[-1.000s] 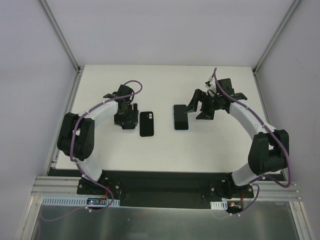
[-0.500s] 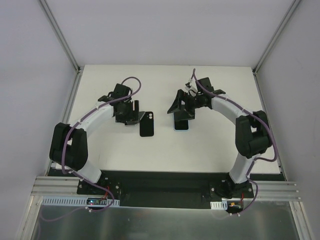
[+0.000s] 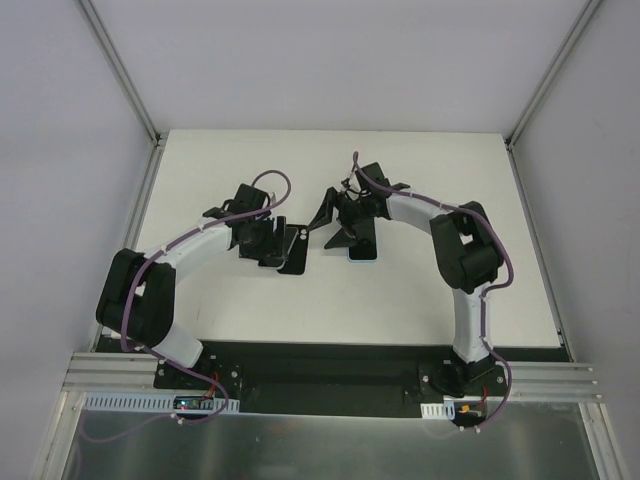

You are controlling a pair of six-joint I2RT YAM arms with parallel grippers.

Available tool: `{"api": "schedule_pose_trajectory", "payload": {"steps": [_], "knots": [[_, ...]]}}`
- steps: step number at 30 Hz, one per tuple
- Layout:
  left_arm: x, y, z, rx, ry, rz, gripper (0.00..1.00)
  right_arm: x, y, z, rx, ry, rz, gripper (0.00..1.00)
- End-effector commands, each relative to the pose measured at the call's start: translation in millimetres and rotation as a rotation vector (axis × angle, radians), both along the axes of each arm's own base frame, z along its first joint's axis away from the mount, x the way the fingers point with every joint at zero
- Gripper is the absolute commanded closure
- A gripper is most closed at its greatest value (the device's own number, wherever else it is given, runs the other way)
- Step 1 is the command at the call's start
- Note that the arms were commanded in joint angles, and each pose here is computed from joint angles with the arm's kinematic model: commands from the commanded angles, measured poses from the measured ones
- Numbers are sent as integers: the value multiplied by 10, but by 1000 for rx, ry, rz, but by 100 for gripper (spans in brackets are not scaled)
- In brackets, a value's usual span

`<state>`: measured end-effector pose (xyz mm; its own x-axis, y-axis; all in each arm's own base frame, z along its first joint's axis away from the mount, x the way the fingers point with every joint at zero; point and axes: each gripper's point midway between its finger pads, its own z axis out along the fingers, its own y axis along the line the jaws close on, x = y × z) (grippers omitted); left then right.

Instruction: Put the phone into the phone case

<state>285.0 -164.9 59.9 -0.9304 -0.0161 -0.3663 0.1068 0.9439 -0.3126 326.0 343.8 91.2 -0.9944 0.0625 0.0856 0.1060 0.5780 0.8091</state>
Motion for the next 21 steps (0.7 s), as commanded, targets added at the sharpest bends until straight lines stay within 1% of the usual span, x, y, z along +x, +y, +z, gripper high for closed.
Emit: {"api": "schedule_pose_trajectory", "payload": {"steps": [1, 3, 5, 7, 16, 21], "knots": [[20, -213, 198, -83, -79, -46, 74, 103, 189, 73, 23, 29, -27, 18], [20, -221, 188, -83, -79, -49, 74, 122, 234, 76, 9, 19, -12, 20], [18, -266, 182, -95, -78, -60, 74, 107, 288, -7, 0, 40, 0, 22], [8, -292, 173, -100, -79, -70, 74, 107, 346, -59, -5, 47, 6, 25], [-13, -337, 199, -116, -109, -92, 74, 148, 475, -133, -21, 56, 1, 34], [-36, -352, 195, -124, -117, -99, 74, 182, 497, -197, -31, 69, -13, 43]]}}
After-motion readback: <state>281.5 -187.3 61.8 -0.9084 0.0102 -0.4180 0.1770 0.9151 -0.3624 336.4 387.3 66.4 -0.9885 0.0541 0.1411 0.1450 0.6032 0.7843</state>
